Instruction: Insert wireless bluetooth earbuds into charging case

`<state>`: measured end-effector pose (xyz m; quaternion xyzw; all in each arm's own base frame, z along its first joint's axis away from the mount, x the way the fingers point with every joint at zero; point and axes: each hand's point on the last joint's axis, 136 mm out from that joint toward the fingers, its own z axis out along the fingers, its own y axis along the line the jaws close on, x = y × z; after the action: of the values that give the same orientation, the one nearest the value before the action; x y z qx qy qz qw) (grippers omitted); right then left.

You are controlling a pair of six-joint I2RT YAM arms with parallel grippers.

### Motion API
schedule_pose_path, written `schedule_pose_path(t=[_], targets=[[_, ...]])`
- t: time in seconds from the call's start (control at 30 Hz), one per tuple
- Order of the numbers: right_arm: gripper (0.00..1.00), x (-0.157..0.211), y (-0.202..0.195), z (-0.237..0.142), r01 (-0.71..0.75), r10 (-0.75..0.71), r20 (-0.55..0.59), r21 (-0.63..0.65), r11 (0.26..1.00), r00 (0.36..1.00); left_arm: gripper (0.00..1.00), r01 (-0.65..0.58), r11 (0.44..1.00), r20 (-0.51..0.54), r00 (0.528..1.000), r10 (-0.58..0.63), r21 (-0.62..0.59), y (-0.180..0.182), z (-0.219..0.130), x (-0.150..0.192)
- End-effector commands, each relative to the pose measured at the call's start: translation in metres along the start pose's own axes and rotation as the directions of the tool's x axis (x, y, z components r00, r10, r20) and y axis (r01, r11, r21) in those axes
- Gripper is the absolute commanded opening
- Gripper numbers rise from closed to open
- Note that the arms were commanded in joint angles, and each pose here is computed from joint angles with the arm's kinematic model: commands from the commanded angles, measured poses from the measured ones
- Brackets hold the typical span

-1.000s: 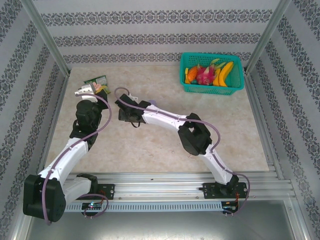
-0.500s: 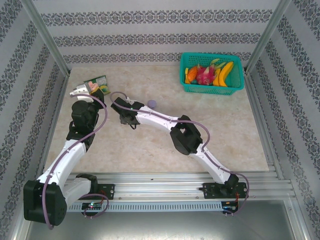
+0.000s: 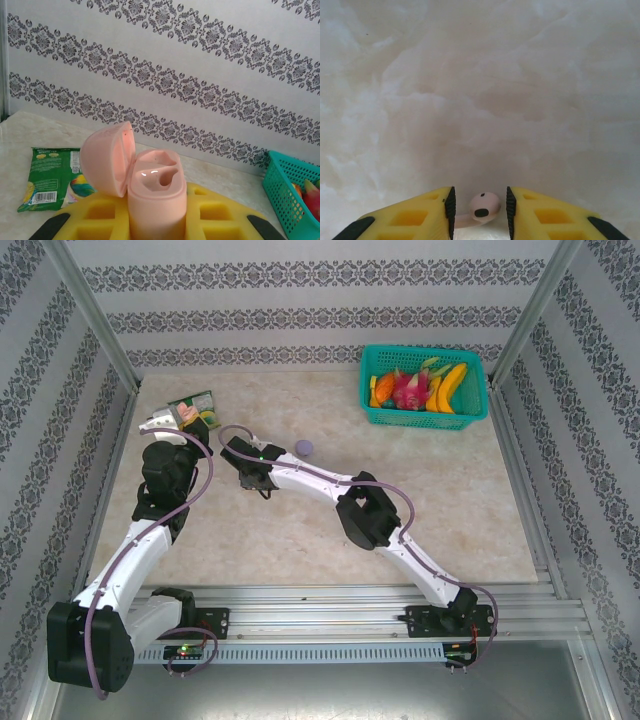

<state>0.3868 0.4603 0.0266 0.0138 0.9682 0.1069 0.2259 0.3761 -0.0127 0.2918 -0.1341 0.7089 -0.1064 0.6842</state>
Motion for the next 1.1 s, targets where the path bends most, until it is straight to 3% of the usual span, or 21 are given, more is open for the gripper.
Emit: schedule_pose_path(t=[0.0, 0.23, 0.5, 0.77, 1.07], targets=[[0.34, 0.0, -0.006, 0.008, 0.02, -0.02, 0.006, 0.037, 0.999, 1.0, 0.0, 0.023, 1.0, 0.006, 1.0, -0.024, 0.012, 0.001, -0.001, 0.0], [0.31, 0.002, -0.008, 0.015, 0.056, -0.056, 0.001, 0.054, 0.997, 0.998, 0.0, 0.034, 0.999, -0.002, 0.999, -0.034, 0.022, 0.0, 0.001, 0.003], [0.21, 0.007, -0.016, 0.015, 0.076, -0.076, -0.011, 0.076, 0.994, 0.997, 0.0, 0.043, 0.999, -0.011, 0.999, -0.043, 0.027, -0.001, 0.0, 0.005], [0.16, 0.0, -0.034, -0.012, 0.172, -0.176, 0.027, 0.119, 0.978, 0.984, 0.0, 0.052, 0.997, -0.024, 0.998, -0.051, 0.05, -0.005, -0.001, 0.005], [0.15, 0.017, -0.085, -0.043, 0.273, -0.281, 0.018, 0.181, 0.945, 0.96, 0.0, 0.089, 0.99, -0.057, 0.995, -0.084, 0.107, -0.016, -0.001, 0.009]])
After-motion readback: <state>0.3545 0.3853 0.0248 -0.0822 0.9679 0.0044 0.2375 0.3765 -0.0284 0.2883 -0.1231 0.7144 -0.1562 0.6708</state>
